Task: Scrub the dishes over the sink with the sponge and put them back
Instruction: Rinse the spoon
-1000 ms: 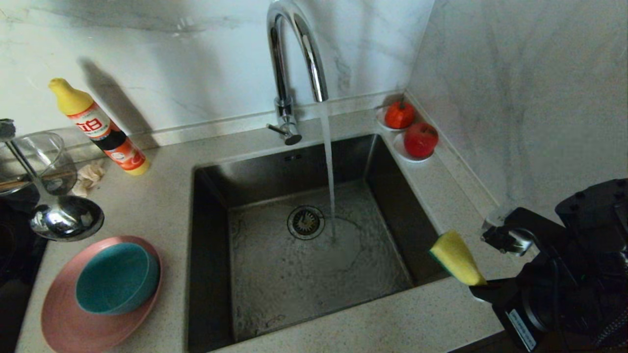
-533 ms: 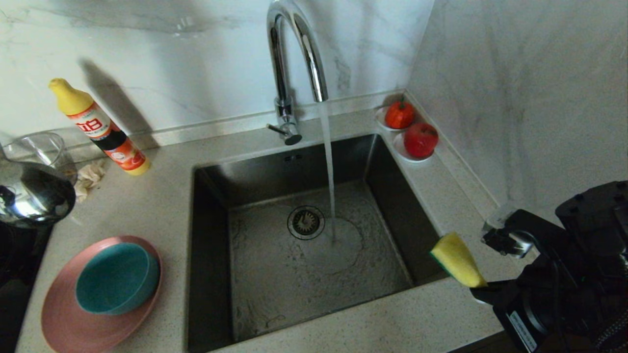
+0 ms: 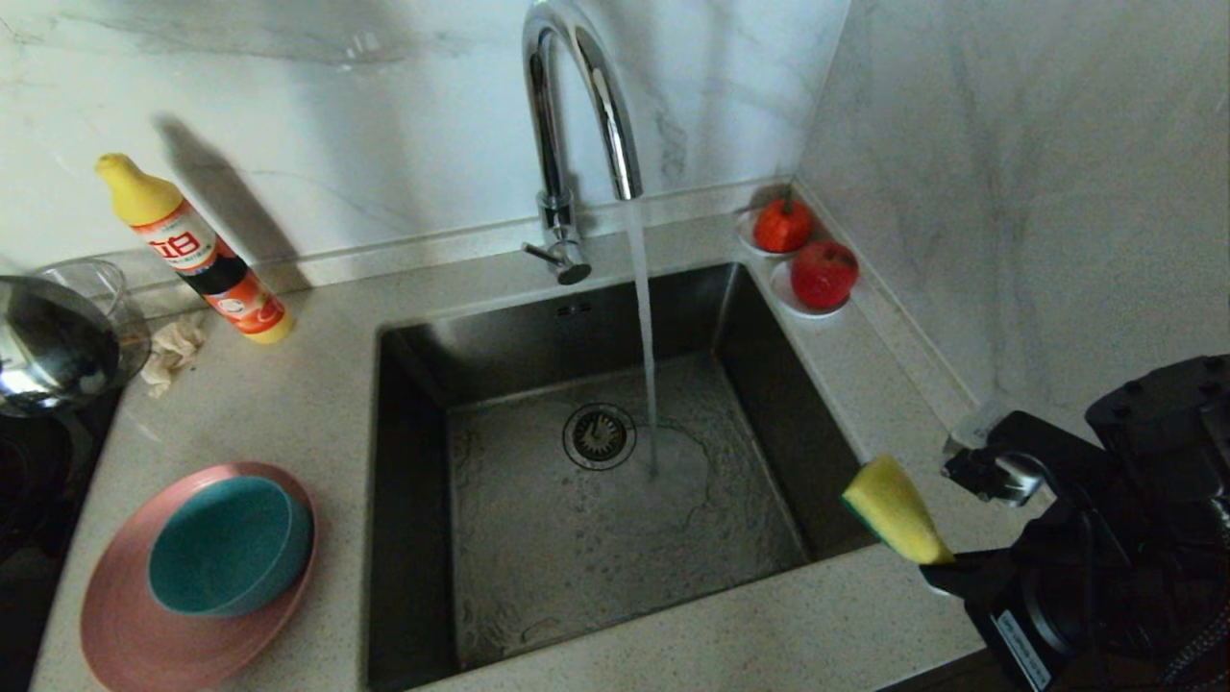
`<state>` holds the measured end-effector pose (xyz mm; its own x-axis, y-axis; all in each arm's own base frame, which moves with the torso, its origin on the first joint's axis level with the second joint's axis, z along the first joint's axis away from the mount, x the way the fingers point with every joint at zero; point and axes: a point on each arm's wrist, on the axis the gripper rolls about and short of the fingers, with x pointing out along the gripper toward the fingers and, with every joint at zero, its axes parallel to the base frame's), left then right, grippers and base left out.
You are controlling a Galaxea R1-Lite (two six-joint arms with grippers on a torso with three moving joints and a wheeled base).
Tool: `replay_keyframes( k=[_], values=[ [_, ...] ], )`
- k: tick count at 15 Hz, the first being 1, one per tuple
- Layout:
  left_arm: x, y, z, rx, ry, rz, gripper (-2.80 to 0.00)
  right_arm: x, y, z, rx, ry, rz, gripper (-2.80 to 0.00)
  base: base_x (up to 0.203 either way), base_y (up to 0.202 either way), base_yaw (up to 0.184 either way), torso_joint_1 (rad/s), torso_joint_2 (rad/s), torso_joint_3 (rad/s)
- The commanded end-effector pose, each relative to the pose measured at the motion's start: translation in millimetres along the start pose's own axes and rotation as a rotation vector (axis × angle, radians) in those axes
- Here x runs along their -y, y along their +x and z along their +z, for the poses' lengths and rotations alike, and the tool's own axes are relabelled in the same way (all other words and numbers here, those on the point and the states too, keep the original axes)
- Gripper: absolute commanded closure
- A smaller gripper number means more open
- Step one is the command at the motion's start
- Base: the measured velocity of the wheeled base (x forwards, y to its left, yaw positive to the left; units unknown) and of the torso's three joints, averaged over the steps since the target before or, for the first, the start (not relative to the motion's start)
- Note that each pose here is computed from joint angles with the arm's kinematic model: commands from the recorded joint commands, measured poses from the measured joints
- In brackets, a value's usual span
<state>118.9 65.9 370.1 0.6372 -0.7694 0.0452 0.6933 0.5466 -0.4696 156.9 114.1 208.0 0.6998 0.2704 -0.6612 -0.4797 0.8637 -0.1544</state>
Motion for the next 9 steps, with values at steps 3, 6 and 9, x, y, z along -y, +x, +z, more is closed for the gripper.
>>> replay_keyframes(
  k=[3, 6, 9],
  values=[
    [-4.1, -0.3, -2.7, -0.008, 0.004, 0.002, 0.0, 0.1, -0.6, -0.8, 0.0, -0.001, -0.001, 0.0, 0.0, 0.0, 0.0, 0.0, 0.0, 0.0],
    [-6.4, -0.3, -0.9, -0.007, -0.13, 0.003, 0.0, -0.1, 0.1, -1.5, -0.004, -0.002, -0.001, 0.0, 0.0, 0.0, 0.0, 0.0, 0.0, 0.0],
    [-5.8, -0.5, 3.9, -0.006, -0.2, 0.005, 0.0, -0.2, 0.6, -1.5, -0.006, -0.001, -0.001, 0.0, 0.0, 0.0, 0.0, 0.0, 0.0, 0.0]
  ],
)
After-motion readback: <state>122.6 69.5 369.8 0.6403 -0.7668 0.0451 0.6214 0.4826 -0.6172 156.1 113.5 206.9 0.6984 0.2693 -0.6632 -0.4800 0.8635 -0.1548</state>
